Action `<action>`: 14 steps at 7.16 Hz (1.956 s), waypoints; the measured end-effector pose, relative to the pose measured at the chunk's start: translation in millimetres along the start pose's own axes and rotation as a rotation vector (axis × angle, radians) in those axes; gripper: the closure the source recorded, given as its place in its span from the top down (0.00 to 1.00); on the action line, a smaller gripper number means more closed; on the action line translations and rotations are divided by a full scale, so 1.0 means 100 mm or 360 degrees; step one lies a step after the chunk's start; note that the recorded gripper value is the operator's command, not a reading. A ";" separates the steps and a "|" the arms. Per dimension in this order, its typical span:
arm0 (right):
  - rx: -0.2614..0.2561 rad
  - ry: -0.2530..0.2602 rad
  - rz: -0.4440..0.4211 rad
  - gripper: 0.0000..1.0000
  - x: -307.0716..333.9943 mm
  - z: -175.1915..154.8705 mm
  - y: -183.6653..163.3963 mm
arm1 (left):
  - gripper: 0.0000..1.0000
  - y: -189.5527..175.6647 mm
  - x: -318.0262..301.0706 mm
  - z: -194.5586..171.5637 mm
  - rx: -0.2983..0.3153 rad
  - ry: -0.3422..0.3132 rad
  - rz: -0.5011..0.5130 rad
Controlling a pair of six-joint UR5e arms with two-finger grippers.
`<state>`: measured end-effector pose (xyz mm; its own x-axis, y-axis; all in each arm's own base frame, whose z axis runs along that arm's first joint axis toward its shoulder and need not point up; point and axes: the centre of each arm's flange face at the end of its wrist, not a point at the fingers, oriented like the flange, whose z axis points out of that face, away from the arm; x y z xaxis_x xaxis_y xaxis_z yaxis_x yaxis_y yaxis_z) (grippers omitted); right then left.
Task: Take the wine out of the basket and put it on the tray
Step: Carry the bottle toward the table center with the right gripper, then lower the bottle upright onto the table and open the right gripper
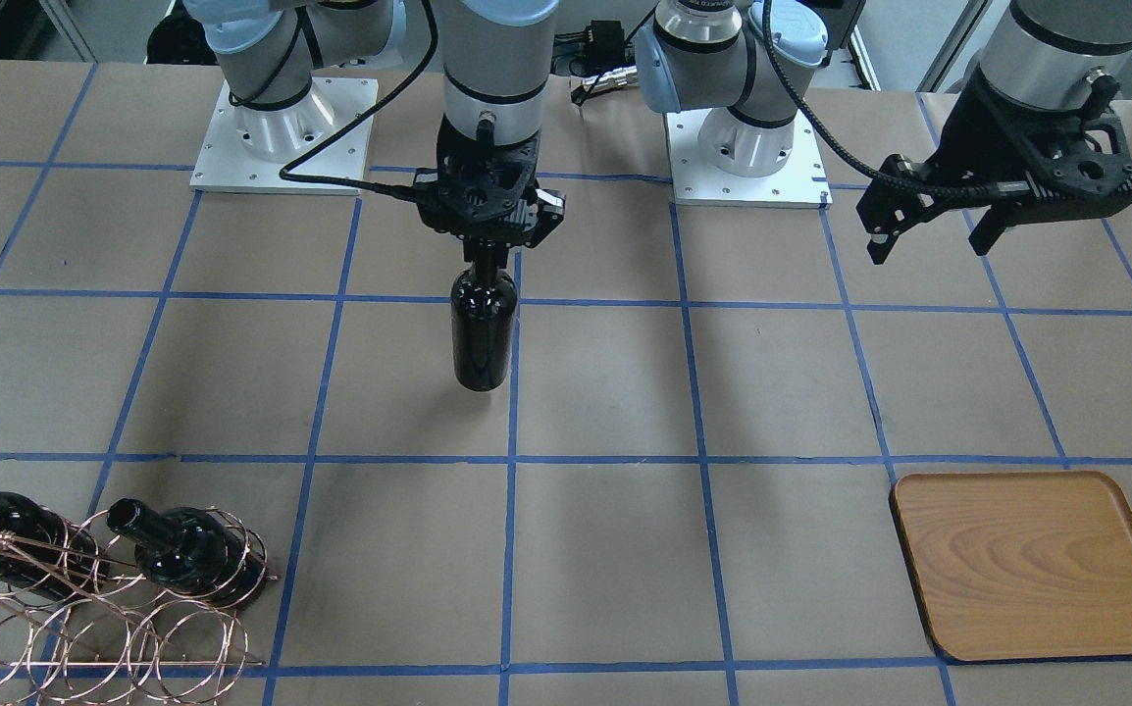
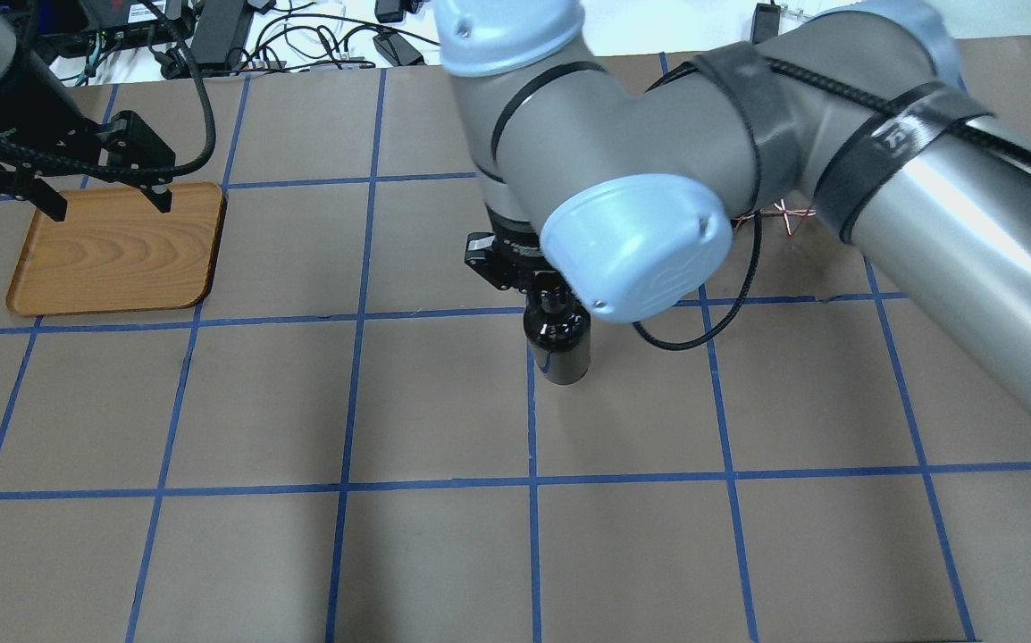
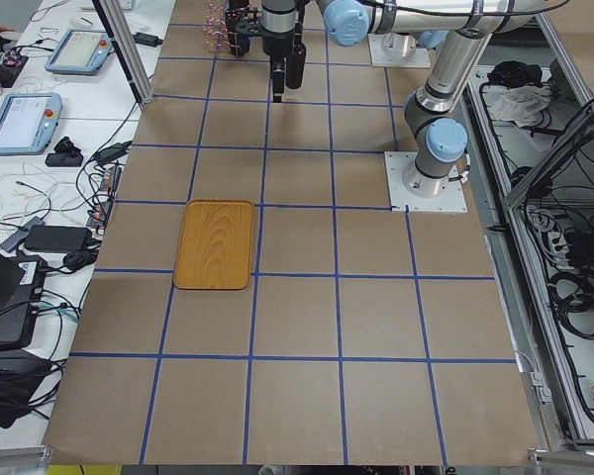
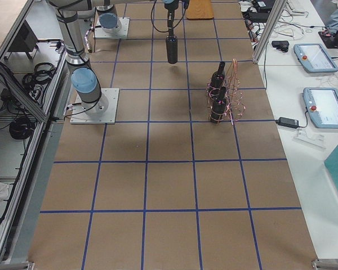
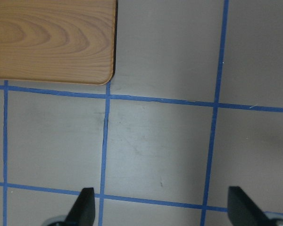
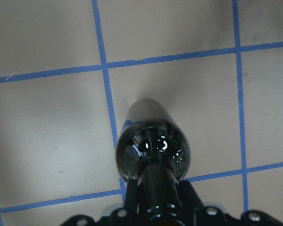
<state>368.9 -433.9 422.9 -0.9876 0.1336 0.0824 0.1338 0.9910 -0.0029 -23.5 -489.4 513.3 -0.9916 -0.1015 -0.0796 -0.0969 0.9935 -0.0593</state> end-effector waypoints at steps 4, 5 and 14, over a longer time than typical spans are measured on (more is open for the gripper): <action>-0.0006 -0.0046 0.0066 0.00 -0.32 0.20 0.05 | 1.00 -0.03 -0.17 0.02 -0.0011 -0.0041 -0.0003; -0.0016 -0.0049 0.0067 0.00 -0.34 0.23 0.05 | 1.00 -0.03 -0.23 0.03 -0.0013 -0.0041 0.0009; -0.0087 -0.0085 0.0085 0.00 -0.40 0.30 0.07 | 1.00 -0.06 -0.22 0.10 -0.0034 -0.0024 0.0042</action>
<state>406.6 -432.0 389.5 -0.9818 0.1877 0.0302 0.1890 0.9808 0.0486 0.0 -493.2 505.7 -0.9925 -0.0756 -0.0958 -0.0725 0.9967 -0.0358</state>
